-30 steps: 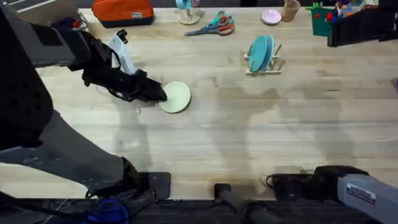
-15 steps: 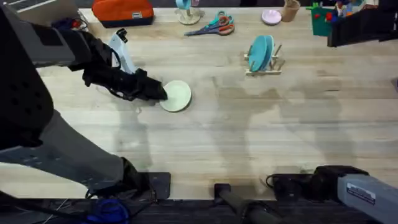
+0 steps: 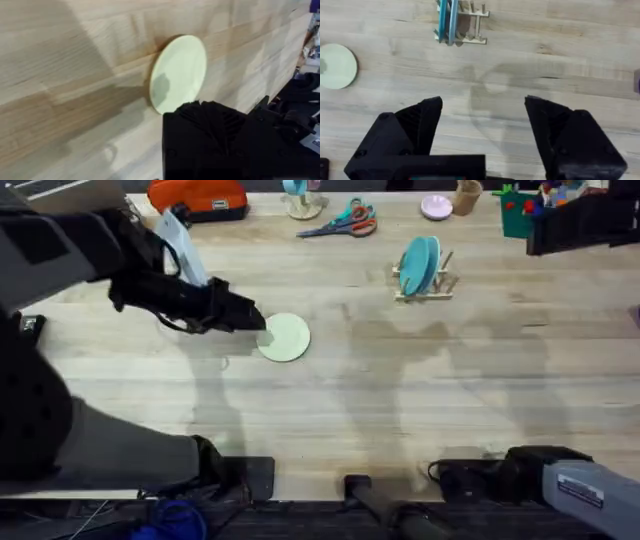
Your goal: Pick up the plates from the table one by one and place each into a slot on the dish rack.
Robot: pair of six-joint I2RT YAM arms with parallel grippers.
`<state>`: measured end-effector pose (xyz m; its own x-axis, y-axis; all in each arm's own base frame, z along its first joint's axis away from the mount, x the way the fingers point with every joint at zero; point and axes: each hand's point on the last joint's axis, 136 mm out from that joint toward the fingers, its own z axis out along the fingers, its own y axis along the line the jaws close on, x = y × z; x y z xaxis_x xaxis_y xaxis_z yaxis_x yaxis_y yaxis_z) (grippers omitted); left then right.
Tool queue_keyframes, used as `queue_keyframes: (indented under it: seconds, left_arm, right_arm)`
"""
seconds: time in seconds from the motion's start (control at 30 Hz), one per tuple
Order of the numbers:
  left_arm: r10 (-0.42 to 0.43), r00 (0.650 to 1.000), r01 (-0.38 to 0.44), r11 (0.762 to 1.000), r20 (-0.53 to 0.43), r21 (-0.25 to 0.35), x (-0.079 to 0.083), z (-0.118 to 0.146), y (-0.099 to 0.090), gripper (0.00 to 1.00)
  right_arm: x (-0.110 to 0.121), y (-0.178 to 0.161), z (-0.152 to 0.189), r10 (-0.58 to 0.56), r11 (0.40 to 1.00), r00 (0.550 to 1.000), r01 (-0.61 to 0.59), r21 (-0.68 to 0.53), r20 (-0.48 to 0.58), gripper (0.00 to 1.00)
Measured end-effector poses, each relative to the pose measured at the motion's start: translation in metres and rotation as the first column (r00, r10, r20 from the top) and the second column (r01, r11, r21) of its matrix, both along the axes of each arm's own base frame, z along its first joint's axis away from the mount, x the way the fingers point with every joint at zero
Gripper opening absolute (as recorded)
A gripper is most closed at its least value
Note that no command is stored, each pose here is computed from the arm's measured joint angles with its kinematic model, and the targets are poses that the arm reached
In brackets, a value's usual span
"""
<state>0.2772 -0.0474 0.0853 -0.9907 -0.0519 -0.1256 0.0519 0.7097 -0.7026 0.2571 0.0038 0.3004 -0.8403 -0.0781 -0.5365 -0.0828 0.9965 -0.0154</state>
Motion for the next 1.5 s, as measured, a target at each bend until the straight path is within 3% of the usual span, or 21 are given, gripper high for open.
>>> queue_keyframes:
  seconds: [0.2, 0.57, 1.07, 1.33, 1.5]
  left_arm:
    - [0.000, 0.997, -0.001, 1.000, 0.073, 0.016, 0.006, 0.024, 0.001, 0.041]
    - [0.006, 0.995, -0.002, 0.999, 0.097, -0.043, 0.010, 0.031, -0.005, 0.040]
    - [-0.010, 1.000, 0.011, 0.997, 0.017, -0.078, 0.014, -0.002, -0.005, 0.040]
    - [-0.022, 0.998, 0.015, 0.995, -0.063, -0.103, 0.017, -0.043, -0.004, 0.040]
    - [-0.011, 0.995, -0.005, 0.987, -0.094, -0.162, 0.021, -0.054, -0.008, 0.040]
  right_arm:
    - [0.000, 0.000, 0.000, 0.000, 1.000, 1.000, 0.000, 0.000, 0.000, 0.992]
    - [0.000, 0.000, 0.000, 0.000, 1.000, 1.000, 0.000, 0.000, 0.000, 0.994]
    - [0.000, 0.000, 0.000, 0.000, 1.000, 1.000, 0.000, 0.000, 0.000, 0.993]
    - [0.000, 0.000, 0.000, 0.000, 1.000, 1.000, 0.000, 0.000, 0.000, 0.993]
    - [0.000, 0.000, 0.000, 0.000, 1.000, 1.000, 0.000, 0.000, 0.000, 0.995]
